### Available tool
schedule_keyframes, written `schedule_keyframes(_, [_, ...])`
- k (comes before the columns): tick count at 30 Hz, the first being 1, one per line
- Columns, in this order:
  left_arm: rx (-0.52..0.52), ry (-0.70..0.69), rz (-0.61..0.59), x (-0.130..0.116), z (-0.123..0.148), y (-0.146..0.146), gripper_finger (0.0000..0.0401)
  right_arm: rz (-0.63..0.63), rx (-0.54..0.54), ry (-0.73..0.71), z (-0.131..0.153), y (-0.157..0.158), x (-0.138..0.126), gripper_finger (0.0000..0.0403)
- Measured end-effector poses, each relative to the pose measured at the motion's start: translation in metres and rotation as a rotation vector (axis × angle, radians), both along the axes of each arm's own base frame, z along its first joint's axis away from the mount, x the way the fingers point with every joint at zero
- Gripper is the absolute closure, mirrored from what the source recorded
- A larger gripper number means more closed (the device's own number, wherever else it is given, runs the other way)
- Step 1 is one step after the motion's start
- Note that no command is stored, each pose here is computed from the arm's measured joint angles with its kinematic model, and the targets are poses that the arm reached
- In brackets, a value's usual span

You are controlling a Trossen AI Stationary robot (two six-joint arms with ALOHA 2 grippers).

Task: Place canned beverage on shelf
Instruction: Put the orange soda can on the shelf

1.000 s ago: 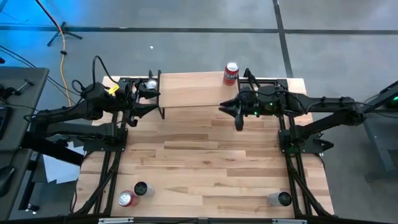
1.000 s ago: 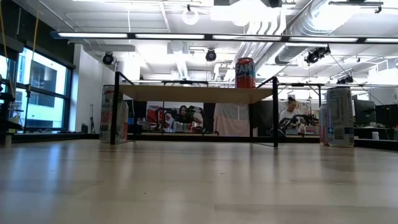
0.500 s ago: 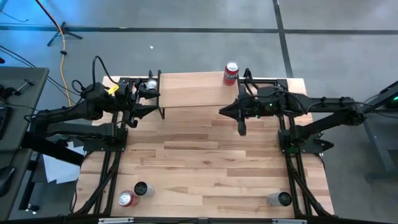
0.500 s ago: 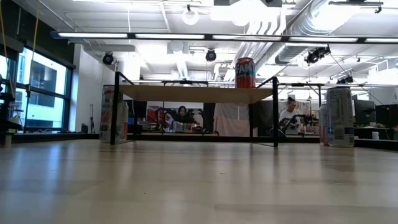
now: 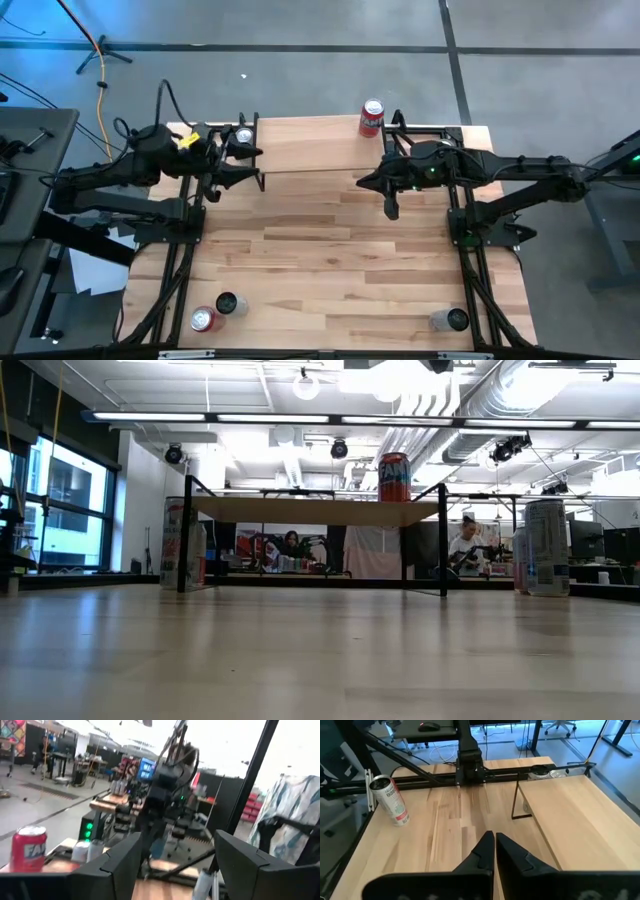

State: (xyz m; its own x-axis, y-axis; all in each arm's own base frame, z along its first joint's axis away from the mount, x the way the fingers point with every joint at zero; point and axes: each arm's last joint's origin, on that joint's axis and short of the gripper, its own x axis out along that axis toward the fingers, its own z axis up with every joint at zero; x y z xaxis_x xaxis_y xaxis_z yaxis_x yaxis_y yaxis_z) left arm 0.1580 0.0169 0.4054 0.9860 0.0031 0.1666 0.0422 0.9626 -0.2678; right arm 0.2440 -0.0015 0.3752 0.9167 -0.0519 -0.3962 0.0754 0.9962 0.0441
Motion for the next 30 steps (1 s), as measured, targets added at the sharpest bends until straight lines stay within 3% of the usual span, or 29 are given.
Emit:
schedule_keyframes(14, [-0.021, -0.058, -0.019, -0.0004, 0.0058, -0.0002, 0.0185, -0.054, 0.124, -0.007, 0.0000, -0.0001, 0.0000, 0.0403])
schedule_keyframes(22, [0.049, -0.052, -0.023, -0.0003, 0.0051, -0.0007, 0.0182, -0.099, 0.164, -0.013, 0.0001, -0.0007, 0.0000, 0.0403])
schedule_keyframes(26, [0.061, -0.048, -0.090, -0.0003, 0.0047, -0.0027, 0.0152, -0.100, 0.165, -0.013, 0.0001, -0.0008, 0.0000, 0.0403])
schedule_keyframes(30, [0.049, -0.018, -0.160, 0.0025, 0.0015, -0.0047, 0.0092, -0.101, 0.165, -0.013, 0.0001, -0.0008, 0.0000, 0.0403])
